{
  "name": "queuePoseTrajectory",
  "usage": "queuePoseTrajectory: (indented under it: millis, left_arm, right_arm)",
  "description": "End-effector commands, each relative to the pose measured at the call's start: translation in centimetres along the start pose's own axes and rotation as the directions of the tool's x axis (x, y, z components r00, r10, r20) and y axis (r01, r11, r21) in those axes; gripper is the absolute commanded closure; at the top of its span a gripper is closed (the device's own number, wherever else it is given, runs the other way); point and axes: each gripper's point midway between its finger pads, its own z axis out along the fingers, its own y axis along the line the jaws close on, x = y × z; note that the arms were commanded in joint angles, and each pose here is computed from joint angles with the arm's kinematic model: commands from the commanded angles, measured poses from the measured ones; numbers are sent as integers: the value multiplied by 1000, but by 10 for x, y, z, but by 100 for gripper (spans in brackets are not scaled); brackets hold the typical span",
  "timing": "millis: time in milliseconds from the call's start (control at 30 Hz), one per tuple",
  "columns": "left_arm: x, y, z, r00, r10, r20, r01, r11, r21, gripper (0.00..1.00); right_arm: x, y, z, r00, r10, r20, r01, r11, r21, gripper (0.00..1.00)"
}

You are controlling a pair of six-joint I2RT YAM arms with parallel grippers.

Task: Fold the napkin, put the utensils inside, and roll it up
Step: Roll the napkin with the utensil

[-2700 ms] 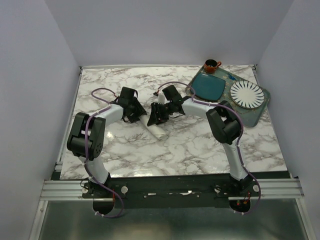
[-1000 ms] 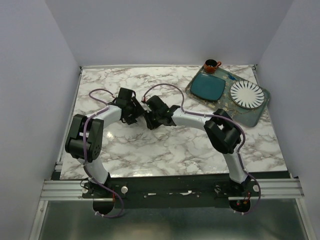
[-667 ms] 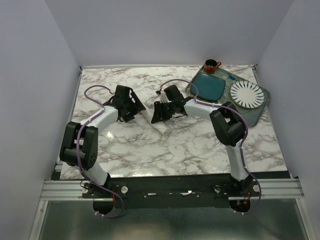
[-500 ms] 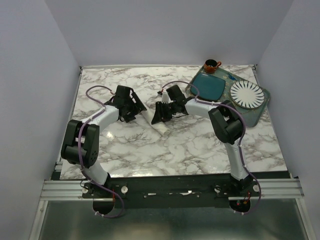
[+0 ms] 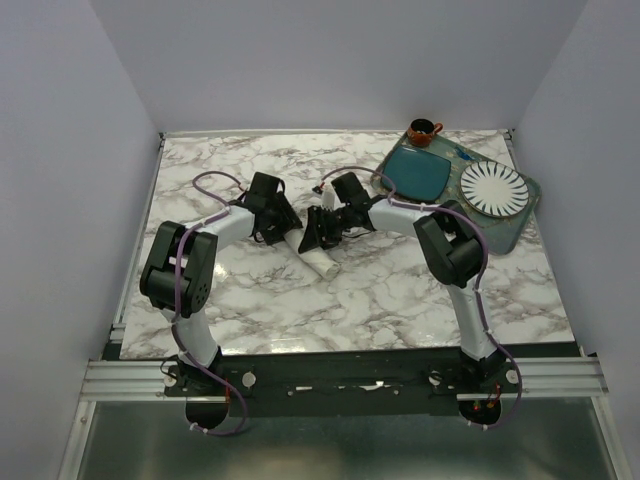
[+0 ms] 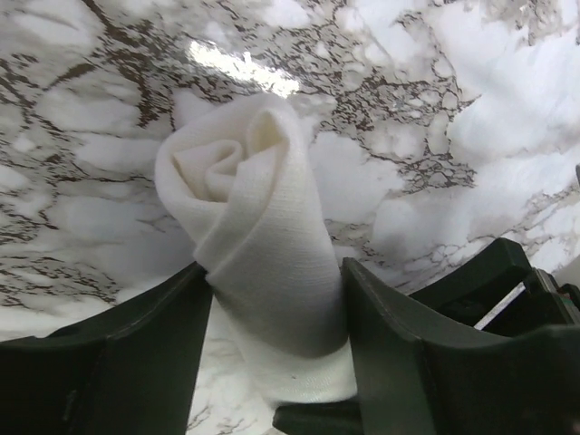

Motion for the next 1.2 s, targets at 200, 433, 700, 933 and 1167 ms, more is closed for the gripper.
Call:
queuePoseTrajectory:
  millis: [200, 433, 700, 933, 1167]
  left_arm:
    - [-1, 18, 7, 1000, -6, 25, 8, 997, -74, 45]
    - [1, 19, 7, 1000, -3, 17, 4, 997, -73, 47]
    - [8, 19, 10, 998, -45, -33, 44, 998, -46, 47]
    - [10, 20, 9, 997, -60, -42, 58, 998, -38, 47]
    - [9, 18, 6, 997, -59, -43, 58, 998, -29, 47]
  right_arm:
    - [-13, 9, -22, 983, -176, 51, 165, 971, 172, 27]
    - [-20, 10, -28, 918, -396, 26, 341, 821, 458, 11]
    - [-19, 10, -14, 811, -578, -88, 465, 547, 697, 5]
    - [-23, -6, -13, 778, -609, -156, 477, 410, 777, 7]
    - [-17, -12, 1, 788, -594, -160, 484, 439, 757, 14]
